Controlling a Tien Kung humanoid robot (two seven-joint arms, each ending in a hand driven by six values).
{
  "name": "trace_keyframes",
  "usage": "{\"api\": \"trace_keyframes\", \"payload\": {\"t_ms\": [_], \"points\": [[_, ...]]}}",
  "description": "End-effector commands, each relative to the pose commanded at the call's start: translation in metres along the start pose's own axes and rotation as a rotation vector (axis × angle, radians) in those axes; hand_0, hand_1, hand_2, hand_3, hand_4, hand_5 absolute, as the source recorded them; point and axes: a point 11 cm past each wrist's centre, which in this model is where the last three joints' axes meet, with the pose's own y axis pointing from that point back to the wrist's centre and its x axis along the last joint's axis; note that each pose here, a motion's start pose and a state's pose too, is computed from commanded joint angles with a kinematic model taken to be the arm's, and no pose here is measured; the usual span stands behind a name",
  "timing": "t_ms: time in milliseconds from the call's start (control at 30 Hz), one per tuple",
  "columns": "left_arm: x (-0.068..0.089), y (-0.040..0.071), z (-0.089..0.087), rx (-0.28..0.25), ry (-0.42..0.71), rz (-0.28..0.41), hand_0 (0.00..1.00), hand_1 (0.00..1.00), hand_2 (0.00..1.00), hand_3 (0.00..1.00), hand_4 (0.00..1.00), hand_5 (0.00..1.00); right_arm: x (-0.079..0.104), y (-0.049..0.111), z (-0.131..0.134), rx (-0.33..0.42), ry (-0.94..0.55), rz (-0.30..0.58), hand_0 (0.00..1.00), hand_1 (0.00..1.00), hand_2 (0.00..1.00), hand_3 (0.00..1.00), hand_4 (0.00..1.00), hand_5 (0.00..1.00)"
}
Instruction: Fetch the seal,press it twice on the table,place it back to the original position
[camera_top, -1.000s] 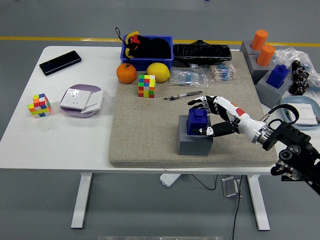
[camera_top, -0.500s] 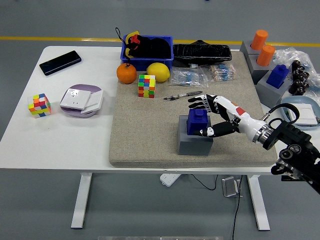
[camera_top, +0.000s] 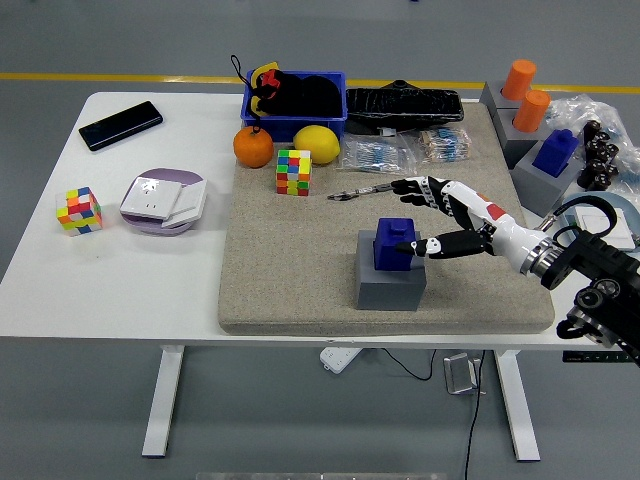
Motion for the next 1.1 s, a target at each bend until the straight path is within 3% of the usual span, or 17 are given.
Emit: {"api": "trace_keyframes", "payload": {"t_ms": [133,167,367,533,567,733,767,1100], "points": [[0.002,0.000,-0.001,0.003,-0.001,0.003,0.749,0.697,0.686,0.752,0.692,0.292,0.010,0.011,0.004,-0.016,0.004,0.018,0.941,0.922,0.905,0.902,0.998,0.354],[0.002,0.000,-0.002,0.004,-0.001,0.004,0.749,0.697,0.686,0.752,0.692,0.292,0.013,0.013,0.005,-0.020,0.005,0.025,0.969,0.932,0.919,0.908,0.998,0.514],[0.003,0.000,-0.003,0.007,-0.003,0.006,0.747,0.697,0.686,0.753,0.693,0.292,0.036,0.033,0.016,-0.060,0.004,0.087,0.971,0.937,0.926,0.921,0.998,0.531],[0.005,0.001,0.000,0.001,-0.006,0.009,0.747,0.697,0.686,0.753,0.693,0.292,0.061,0.053,0.032,-0.136,-0.002,0.143,0.971,0.937,0.926,0.921,0.998,0.531],[0.005,0.001,0.001,0.001,-0.006,0.010,0.749,0.697,0.686,0.753,0.693,0.291,0.065,0.057,0.035,-0.148,-0.008,0.154,0.975,0.939,0.930,0.902,0.998,0.719],[0.008,0.001,0.001,0.000,-0.007,0.015,0.749,0.697,0.686,0.753,0.693,0.291,0.088,0.079,0.050,-0.201,-0.021,0.234,0.975,0.939,0.930,0.902,0.998,0.719],[0.008,0.002,0.001,0.001,-0.008,0.016,0.748,0.697,0.686,0.753,0.693,0.292,0.092,0.083,0.052,-0.209,-0.026,0.254,0.960,0.912,0.885,0.857,0.998,0.769],[0.009,0.001,-0.006,0.012,-0.003,0.021,0.746,0.697,0.685,0.752,0.692,0.291,0.124,0.121,0.071,-0.285,-0.008,0.399,0.949,0.901,0.872,0.843,0.998,0.763]]}}
